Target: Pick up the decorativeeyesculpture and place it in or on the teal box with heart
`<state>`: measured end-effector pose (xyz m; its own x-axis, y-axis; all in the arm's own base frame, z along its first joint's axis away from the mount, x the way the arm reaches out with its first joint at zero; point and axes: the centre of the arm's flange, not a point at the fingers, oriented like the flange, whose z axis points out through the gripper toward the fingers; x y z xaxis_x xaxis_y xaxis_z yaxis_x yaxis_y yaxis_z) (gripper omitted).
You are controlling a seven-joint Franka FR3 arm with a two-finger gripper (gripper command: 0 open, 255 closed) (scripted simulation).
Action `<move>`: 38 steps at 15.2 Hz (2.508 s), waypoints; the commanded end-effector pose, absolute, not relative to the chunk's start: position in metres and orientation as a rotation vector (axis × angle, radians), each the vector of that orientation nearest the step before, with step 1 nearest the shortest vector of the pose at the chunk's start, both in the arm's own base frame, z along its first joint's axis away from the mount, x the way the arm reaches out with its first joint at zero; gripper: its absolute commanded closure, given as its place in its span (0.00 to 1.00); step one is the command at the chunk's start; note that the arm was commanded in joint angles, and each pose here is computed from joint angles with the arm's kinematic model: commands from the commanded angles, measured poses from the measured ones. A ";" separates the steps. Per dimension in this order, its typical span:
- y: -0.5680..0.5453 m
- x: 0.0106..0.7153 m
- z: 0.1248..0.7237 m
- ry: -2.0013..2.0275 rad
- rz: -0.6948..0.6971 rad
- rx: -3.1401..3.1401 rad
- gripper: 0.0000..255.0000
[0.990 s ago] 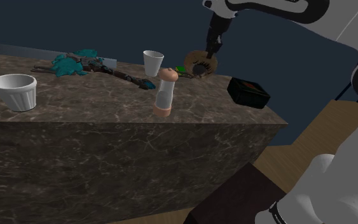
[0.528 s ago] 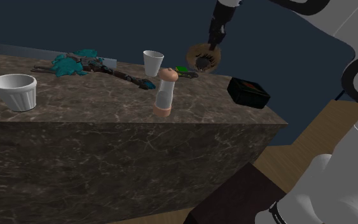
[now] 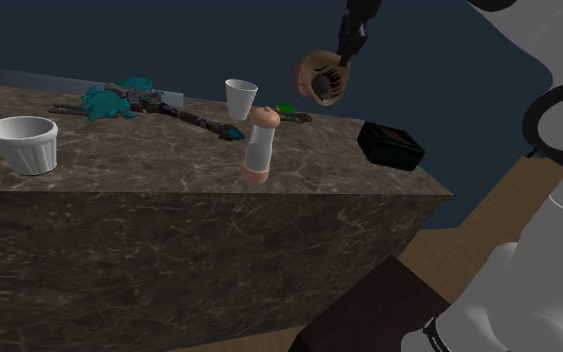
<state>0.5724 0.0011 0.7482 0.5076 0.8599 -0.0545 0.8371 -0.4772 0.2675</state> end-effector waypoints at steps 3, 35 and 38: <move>-0.040 0.546 0.760 1.434 0.130 2.492 1.00; -0.273 0.401 0.755 1.434 0.130 2.492 1.00; -0.273 0.401 0.739 1.434 0.130 2.492 1.00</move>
<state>0.4006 -0.2729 0.7435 0.5079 0.8597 -0.0535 0.8369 -0.4778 0.2671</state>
